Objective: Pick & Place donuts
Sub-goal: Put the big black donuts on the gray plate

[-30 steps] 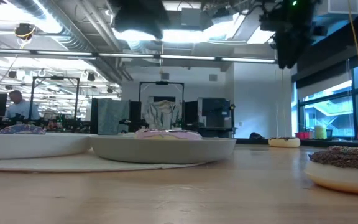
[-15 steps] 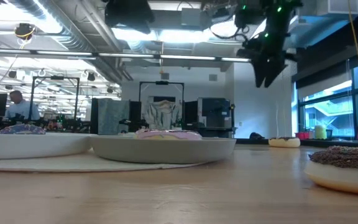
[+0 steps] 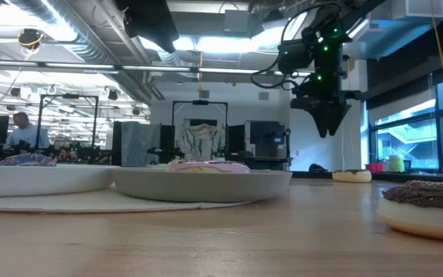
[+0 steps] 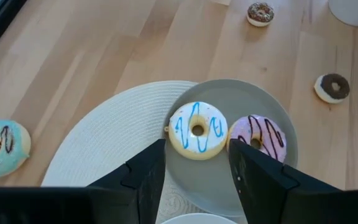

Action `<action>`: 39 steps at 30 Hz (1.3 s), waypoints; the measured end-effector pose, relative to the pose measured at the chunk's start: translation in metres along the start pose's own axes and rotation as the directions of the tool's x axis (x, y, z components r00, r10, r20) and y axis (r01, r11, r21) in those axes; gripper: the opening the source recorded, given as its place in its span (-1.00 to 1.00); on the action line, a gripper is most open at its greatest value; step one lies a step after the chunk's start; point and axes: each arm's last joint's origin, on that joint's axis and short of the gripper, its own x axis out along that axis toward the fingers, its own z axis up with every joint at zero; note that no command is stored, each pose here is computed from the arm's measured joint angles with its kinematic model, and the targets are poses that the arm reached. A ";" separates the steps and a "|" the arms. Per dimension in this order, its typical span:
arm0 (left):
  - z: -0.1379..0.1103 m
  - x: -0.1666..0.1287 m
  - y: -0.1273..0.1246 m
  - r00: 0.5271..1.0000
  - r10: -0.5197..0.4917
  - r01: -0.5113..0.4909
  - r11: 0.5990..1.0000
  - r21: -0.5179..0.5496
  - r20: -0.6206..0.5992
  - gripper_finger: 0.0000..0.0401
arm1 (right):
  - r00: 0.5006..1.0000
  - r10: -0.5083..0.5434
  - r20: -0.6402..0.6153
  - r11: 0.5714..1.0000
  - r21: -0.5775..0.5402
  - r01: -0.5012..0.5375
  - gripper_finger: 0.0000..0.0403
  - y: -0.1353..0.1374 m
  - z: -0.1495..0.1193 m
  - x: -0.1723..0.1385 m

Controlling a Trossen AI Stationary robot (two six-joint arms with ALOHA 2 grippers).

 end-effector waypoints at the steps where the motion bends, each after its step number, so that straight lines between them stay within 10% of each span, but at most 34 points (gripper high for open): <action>1: 0.000 0.000 0.000 1.000 -0.001 0.002 1.000 0.006 0.000 -0.14 | 1.000 -0.007 -0.002 1.000 0.002 0.007 -0.30 0.000 0.001 0.002; 15: -0.002 0.000 0.001 1.000 0.010 -0.009 1.000 0.020 -0.026 -0.15 | 0.996 0.017 -0.087 0.997 0.078 -0.010 0.19 -0.005 0.005 0.016; 39: -0.004 0.000 0.001 0.999 0.016 -0.015 1.000 0.027 -0.042 -0.13 | 0.945 -0.048 -0.325 0.995 0.067 0.073 0.15 -0.004 0.012 0.092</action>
